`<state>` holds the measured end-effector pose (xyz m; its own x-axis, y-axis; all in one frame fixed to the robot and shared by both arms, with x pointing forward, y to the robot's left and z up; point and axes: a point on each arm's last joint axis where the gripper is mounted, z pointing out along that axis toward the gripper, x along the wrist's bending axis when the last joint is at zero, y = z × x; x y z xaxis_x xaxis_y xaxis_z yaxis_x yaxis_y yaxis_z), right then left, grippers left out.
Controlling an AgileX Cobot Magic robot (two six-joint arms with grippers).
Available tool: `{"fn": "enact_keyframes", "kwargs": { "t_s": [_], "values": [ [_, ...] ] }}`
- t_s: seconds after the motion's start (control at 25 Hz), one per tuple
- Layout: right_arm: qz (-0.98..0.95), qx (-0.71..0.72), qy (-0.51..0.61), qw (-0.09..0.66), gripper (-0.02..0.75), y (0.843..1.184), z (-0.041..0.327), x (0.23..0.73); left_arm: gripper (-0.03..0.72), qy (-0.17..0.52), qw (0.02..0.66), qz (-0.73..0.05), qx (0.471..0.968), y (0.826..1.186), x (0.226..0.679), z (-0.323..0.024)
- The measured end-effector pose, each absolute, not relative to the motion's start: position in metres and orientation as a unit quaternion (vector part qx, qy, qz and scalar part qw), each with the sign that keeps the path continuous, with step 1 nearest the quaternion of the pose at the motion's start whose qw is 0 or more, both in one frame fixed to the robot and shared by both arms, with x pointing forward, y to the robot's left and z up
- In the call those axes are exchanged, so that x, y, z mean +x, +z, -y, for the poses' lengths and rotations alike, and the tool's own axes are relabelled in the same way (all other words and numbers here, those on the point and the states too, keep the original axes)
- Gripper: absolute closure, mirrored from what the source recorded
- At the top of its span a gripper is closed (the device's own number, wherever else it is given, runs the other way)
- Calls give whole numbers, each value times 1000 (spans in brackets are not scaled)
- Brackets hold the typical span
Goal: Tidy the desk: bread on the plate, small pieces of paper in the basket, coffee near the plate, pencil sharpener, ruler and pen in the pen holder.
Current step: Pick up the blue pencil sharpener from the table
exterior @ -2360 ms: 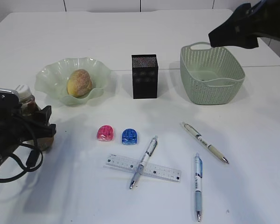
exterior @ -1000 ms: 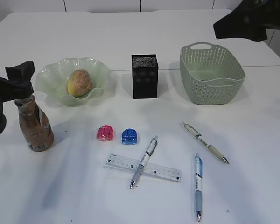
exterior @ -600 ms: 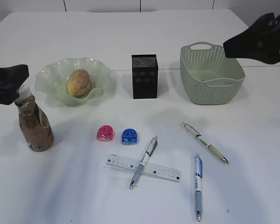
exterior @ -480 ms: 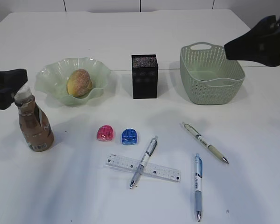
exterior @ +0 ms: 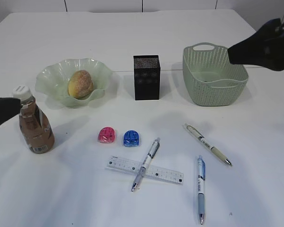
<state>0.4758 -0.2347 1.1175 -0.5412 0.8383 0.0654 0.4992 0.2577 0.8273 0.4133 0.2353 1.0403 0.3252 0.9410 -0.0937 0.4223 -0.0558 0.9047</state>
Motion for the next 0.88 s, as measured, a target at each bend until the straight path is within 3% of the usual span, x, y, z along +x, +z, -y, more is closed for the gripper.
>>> {"fn": "enact_keyframes", "kwargs": {
  "t_s": [0.24, 0.44, 0.88],
  "values": [
    [-769, 436, 425, 199, 253, 1117, 235, 476, 129, 220, 418, -517, 714, 1033, 398, -234],
    [-769, 448, 412, 197, 253, 1115, 237, 475, 131, 172, 402, -516, 736, 1050, 394, -229],
    [-767, 478, 392, 172, 253, 1111, 239, 472, 157, 144, 391, -507, 755, 1069, 391, -226]
  ]
}}
